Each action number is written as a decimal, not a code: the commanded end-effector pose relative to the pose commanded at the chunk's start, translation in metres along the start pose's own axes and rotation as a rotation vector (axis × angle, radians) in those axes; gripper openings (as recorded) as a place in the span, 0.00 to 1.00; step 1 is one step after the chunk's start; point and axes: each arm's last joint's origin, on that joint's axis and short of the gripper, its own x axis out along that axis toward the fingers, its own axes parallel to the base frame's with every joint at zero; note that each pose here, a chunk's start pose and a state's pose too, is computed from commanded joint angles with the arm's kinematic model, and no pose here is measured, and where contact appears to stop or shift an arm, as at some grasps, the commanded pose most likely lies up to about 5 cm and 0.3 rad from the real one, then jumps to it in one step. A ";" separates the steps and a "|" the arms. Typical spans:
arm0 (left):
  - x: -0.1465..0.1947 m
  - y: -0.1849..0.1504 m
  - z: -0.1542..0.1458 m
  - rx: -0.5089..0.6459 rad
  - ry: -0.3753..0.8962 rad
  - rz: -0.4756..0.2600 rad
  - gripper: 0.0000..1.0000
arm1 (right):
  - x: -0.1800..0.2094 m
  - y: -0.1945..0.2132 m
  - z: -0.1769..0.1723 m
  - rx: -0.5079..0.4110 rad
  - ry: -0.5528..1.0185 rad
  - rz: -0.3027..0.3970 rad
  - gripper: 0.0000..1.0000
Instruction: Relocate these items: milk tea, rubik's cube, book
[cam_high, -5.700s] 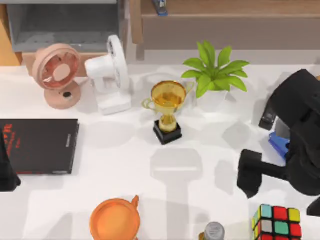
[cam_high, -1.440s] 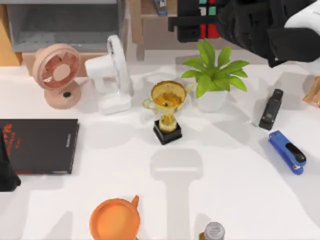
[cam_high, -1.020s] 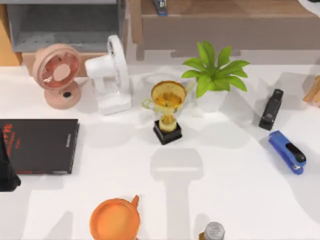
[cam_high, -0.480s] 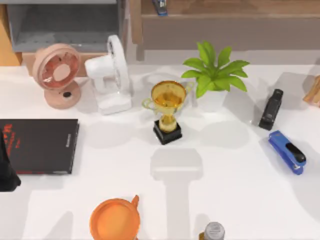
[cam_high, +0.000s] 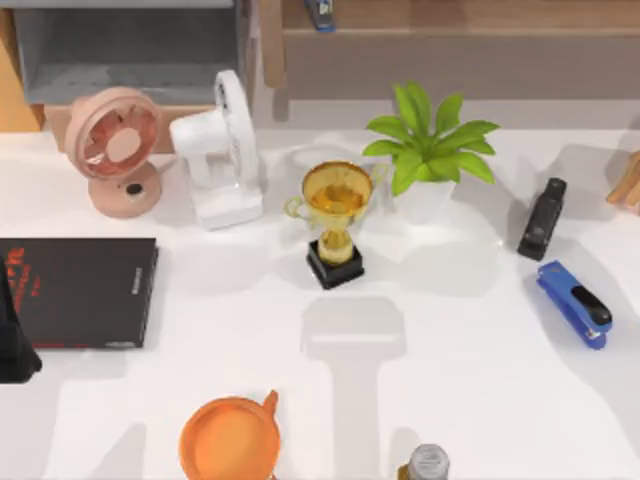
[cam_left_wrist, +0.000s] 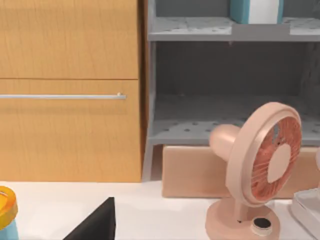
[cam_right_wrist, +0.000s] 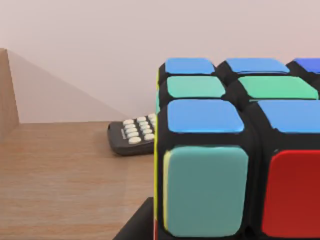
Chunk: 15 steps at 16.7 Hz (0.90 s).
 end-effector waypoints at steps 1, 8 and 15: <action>0.000 0.000 0.000 0.000 0.000 0.000 1.00 | 0.005 0.001 -0.001 -0.006 0.005 0.006 0.00; 0.000 0.000 0.000 0.000 0.000 0.000 1.00 | 0.015 0.007 -0.009 -0.023 0.032 0.027 0.00; 0.000 0.000 0.000 0.000 0.000 0.000 1.00 | 0.015 0.007 -0.009 -0.023 0.032 0.027 0.53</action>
